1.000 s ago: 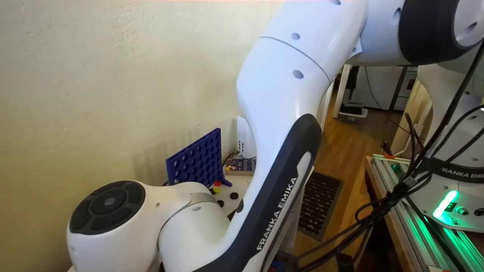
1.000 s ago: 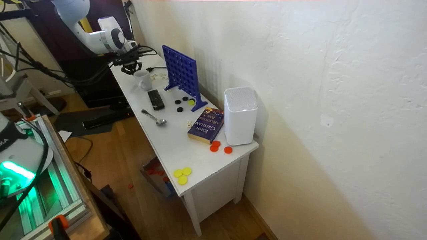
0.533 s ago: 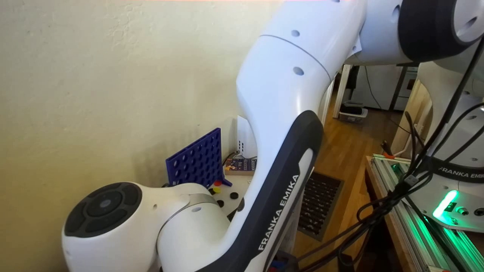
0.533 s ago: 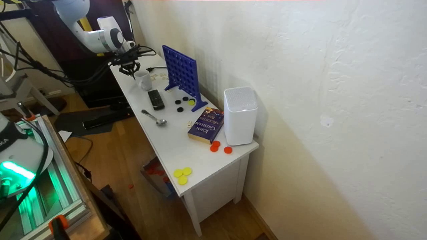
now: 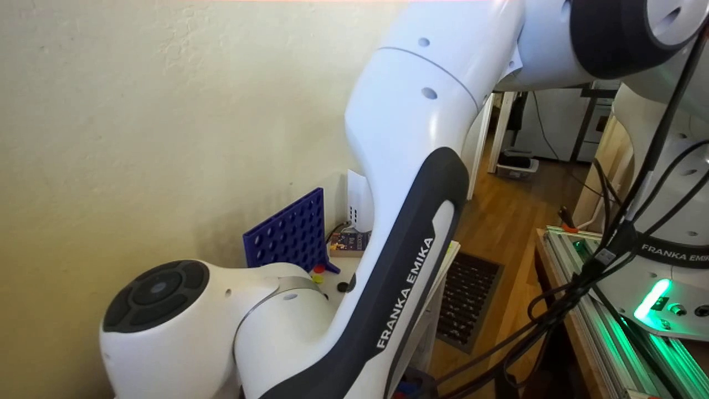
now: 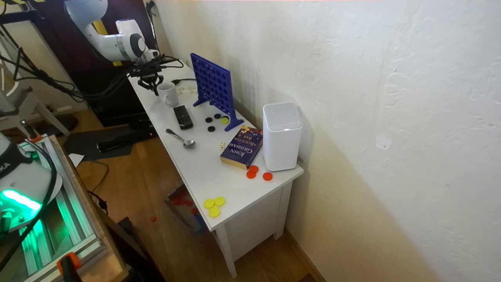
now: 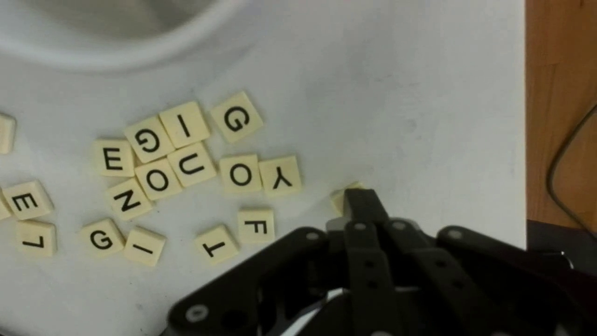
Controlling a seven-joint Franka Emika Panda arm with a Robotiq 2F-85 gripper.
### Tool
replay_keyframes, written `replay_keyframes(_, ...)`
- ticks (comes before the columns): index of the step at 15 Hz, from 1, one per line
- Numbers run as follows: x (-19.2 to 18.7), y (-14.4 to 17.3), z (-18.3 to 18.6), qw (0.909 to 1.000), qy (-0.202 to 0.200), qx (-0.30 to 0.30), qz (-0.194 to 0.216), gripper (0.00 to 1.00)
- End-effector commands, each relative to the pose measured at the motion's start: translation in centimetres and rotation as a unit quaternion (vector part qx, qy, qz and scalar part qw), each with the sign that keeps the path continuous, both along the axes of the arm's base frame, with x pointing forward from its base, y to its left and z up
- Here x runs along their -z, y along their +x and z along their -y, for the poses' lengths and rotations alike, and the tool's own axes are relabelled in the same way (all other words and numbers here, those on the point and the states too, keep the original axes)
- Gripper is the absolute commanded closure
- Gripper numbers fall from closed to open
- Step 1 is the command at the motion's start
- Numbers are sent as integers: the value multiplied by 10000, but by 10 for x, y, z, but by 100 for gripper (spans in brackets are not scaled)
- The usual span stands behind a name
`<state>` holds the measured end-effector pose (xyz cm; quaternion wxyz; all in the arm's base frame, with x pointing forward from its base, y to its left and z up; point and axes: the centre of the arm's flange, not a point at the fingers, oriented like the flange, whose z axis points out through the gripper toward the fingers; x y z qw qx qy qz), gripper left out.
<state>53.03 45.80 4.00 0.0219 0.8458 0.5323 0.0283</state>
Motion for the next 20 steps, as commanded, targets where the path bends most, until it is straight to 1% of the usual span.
replay_keyframes(1,10,-30,25,9994,-28,218,-285,100)
replay_keyframes(4,7,-43,35,9988,-65,408,-258,100)
replay_keyframes(7,9,-59,45,9970,-42,735,-219,100)
replay_keyframes(12,10,-75,65,9913,-5,1315,-113,100)
replay_keyframes(13,2,-50,45,9941,86,1077,-85,100)
replay_keyframes(20,1,-50,46,9939,89,1098,-76,99)
